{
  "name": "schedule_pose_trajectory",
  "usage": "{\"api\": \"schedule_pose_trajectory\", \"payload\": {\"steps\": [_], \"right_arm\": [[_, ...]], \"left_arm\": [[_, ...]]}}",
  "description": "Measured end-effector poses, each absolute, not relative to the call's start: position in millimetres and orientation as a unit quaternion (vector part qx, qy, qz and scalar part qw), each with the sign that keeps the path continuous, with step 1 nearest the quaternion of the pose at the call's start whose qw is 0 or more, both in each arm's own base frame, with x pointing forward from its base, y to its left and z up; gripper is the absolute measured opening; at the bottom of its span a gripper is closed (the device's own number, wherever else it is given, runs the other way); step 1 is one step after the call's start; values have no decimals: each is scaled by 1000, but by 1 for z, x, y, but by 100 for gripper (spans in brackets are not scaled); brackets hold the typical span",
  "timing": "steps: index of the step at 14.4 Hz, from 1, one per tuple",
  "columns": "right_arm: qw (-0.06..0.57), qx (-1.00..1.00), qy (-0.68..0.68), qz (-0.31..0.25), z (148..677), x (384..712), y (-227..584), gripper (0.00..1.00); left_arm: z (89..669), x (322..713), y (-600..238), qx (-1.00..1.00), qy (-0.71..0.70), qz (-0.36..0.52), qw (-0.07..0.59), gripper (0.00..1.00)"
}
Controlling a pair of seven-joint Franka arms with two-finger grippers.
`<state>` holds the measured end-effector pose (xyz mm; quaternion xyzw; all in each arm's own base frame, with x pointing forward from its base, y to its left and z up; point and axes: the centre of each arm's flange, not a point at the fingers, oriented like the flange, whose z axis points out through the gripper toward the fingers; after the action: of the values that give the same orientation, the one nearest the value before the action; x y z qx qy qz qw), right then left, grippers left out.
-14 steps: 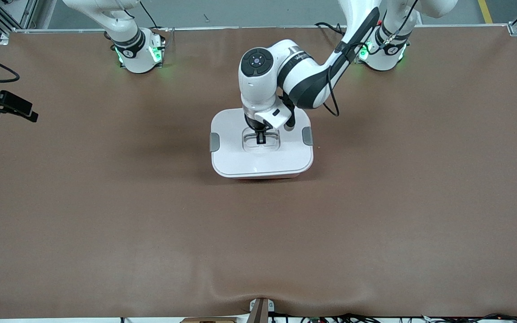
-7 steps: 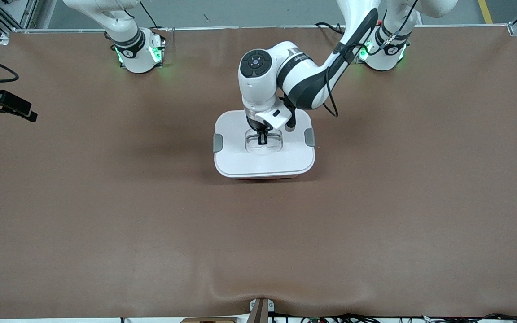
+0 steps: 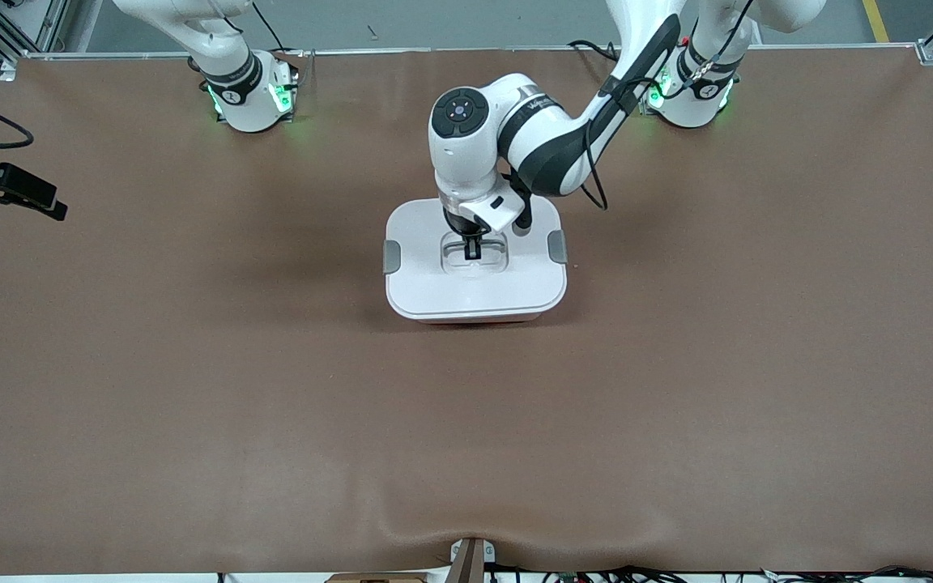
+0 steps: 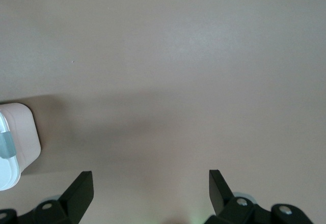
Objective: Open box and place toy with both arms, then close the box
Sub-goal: 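Lower the lid onto the box and press it down with the left gripper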
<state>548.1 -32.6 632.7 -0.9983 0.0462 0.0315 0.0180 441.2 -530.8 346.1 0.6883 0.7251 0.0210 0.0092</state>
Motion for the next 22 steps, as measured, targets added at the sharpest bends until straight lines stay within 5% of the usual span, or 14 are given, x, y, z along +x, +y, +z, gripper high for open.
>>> {"api": "schedule_pose_trajectory", "payload": {"steps": [22], "right_arm": [[18,-999,46,23,634,550,-32,100]], "left_arm": [[338,426,-535,719,693,43,6,7]]}}
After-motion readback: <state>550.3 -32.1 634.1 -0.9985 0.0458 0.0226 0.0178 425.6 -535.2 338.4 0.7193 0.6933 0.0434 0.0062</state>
